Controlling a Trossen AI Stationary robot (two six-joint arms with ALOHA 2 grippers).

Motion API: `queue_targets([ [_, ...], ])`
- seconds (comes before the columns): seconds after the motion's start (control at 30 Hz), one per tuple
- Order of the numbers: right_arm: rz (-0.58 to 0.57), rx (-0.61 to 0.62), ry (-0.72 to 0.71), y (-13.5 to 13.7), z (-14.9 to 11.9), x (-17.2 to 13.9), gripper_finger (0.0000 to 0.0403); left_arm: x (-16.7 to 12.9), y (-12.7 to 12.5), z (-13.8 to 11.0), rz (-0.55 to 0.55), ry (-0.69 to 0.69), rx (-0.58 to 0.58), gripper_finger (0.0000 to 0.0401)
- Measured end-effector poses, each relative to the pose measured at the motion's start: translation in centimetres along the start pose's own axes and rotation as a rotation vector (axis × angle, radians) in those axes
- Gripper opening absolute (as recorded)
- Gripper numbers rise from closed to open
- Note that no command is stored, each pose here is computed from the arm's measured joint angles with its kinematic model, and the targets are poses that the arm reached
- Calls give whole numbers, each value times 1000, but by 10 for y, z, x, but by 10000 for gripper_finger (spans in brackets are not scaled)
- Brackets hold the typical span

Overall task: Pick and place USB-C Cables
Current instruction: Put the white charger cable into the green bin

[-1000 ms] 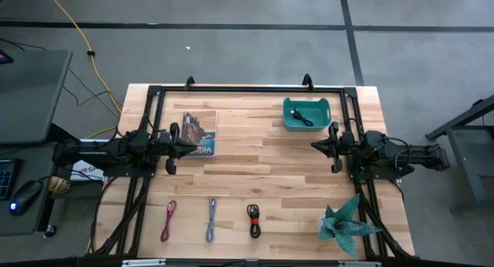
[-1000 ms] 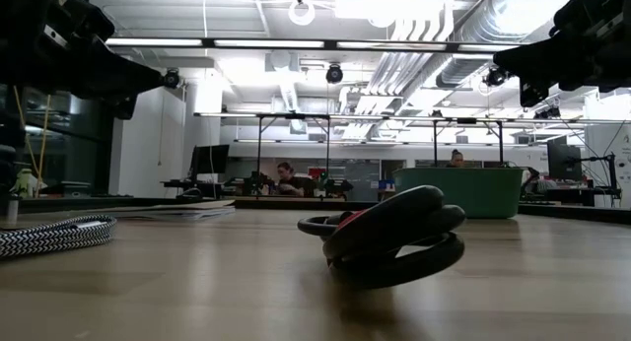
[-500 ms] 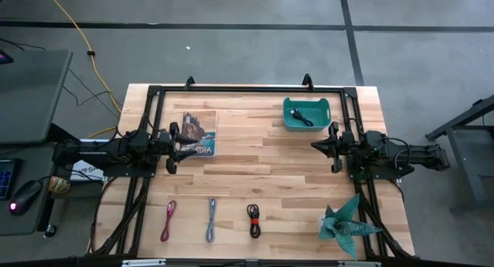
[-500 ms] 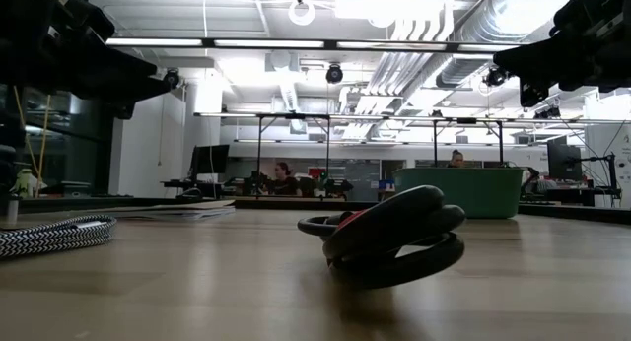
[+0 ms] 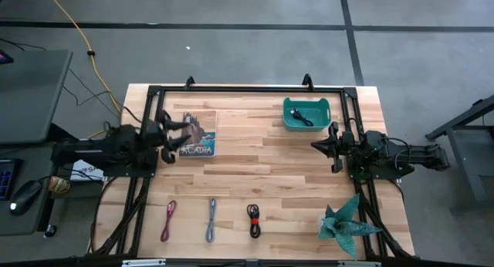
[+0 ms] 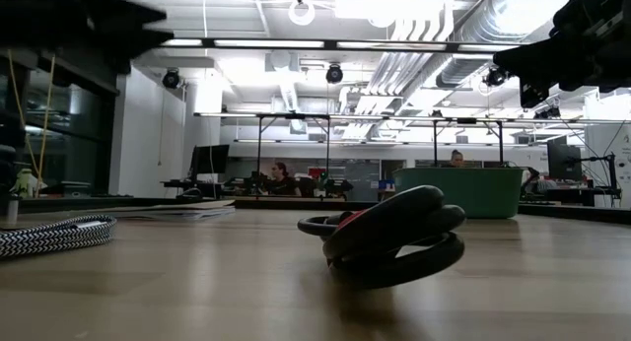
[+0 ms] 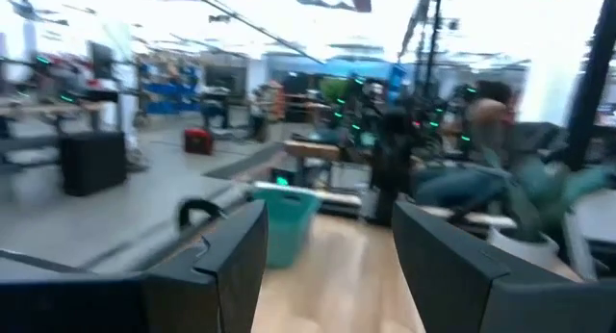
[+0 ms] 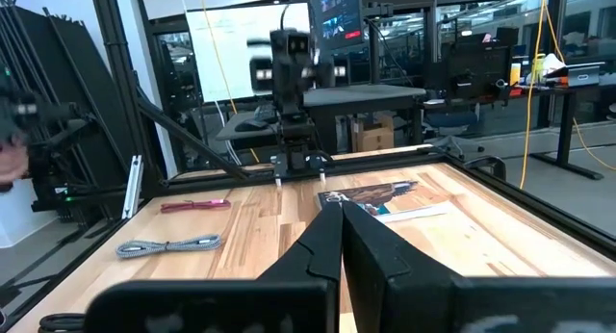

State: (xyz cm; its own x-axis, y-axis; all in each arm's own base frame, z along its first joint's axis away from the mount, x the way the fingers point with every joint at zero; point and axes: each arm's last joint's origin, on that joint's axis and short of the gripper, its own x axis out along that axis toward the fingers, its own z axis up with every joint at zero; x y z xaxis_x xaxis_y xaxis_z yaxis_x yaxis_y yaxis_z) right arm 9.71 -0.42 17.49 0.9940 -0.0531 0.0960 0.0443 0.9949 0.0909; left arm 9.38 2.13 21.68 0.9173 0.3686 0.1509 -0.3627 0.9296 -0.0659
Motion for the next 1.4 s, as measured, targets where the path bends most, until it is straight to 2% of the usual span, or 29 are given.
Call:
queue_targets([
  [0.13, 0, 0, 0, 0, 0, 0, 0, 1, 0, 50, 51, 8, 38, 205],
  [0.3, 1, -2, 0, 0, 0, 0, 0, 9, -2, 103, 101, 84, 102, 205],
  [0.47, 4, -4, 1, 0, 0, 0, 0, 22, -5, 125, 131, 181, 142, 205],
  [0.53, 5, -4, 1, 0, 0, 0, 0, 28, -7, 125, 124, 208, 149, 205],
  [0.6, 5, -4, 1, 0, 0, 0, 0, 32, -9, 122, 67, 237, 150, 205],
  [0.77, 4, -4, 9, 0, -1, 0, 0, 37, -20, 109, -234, 357, 103, 205],
  [0.87, 4, -4, 9, 0, -1, 0, 0, 39, -27, 100, -359, 452, 30, 205],
  [1.17, 3, -3, 9, 0, -1, 0, 0, 51, -62, 74, -474, 676, -4, 205],
  [1.4, 3, -1, 9, 0, -1, 0, 0, 64, -118, 34, -576, 844, 128, 205],
])
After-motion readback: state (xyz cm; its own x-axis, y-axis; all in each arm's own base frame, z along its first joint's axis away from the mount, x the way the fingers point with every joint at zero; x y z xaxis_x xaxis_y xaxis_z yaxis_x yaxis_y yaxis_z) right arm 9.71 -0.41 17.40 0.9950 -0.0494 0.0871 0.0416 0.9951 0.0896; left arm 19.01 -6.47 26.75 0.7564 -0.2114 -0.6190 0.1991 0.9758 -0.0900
